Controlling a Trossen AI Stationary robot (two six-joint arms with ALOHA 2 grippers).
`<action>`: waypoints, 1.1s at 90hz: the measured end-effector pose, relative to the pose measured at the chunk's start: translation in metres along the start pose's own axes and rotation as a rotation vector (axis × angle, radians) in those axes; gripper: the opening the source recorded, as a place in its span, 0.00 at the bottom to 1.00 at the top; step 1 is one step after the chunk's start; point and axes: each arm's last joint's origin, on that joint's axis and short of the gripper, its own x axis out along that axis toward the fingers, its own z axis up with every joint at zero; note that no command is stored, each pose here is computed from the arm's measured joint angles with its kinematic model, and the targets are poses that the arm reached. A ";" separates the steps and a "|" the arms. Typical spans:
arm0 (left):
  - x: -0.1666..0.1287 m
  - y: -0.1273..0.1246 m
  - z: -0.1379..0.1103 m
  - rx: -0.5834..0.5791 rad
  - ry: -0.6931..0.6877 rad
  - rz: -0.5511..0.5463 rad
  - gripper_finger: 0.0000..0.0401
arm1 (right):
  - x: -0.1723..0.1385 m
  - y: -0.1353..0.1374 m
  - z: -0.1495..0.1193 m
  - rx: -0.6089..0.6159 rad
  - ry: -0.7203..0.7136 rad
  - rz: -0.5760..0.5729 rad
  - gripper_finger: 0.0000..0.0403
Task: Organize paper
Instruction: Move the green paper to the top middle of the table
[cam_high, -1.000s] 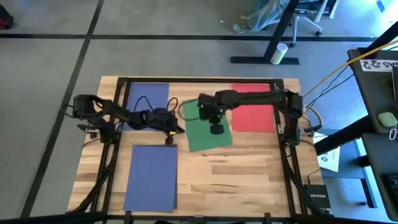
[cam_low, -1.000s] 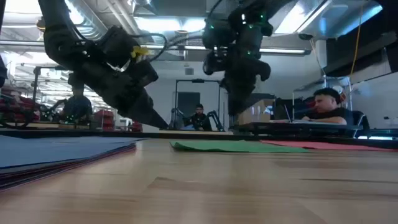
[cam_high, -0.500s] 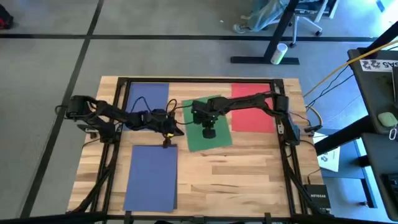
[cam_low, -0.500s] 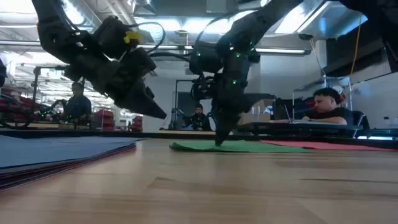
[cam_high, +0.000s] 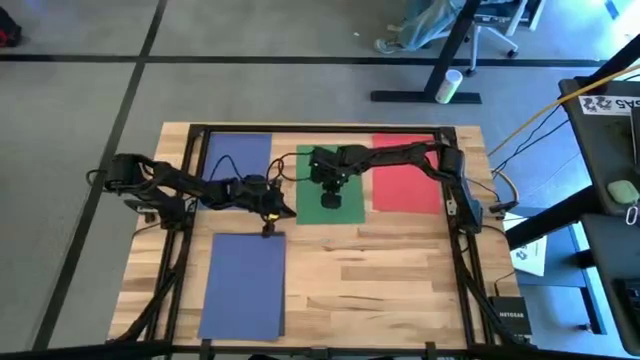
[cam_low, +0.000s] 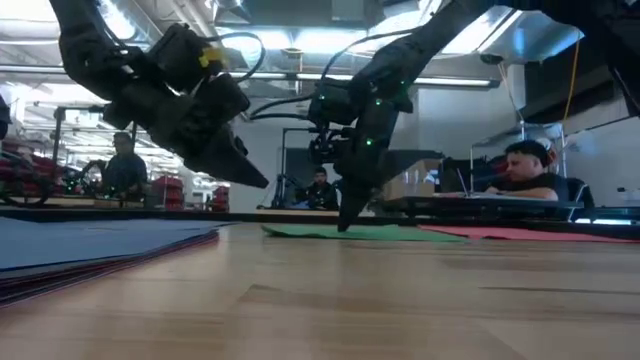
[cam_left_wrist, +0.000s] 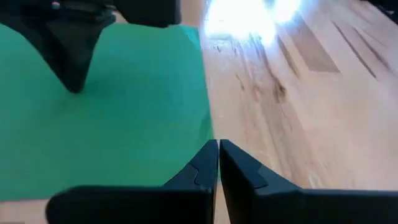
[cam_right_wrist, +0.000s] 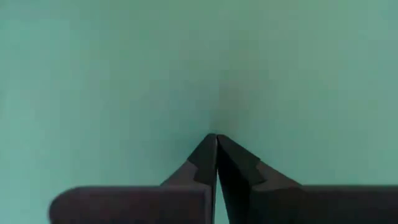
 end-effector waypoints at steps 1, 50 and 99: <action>0.000 0.000 0.000 0.000 0.000 0.000 0.00 | 0.000 -0.001 0.000 -0.002 0.000 0.001 0.00; 0.000 0.000 0.000 -0.006 0.003 0.006 0.00 | -0.007 0.003 0.000 -0.015 0.007 0.002 0.00; -0.002 0.008 0.001 -0.176 -0.017 0.031 0.00 | -0.033 0.023 0.019 0.689 0.033 0.102 0.00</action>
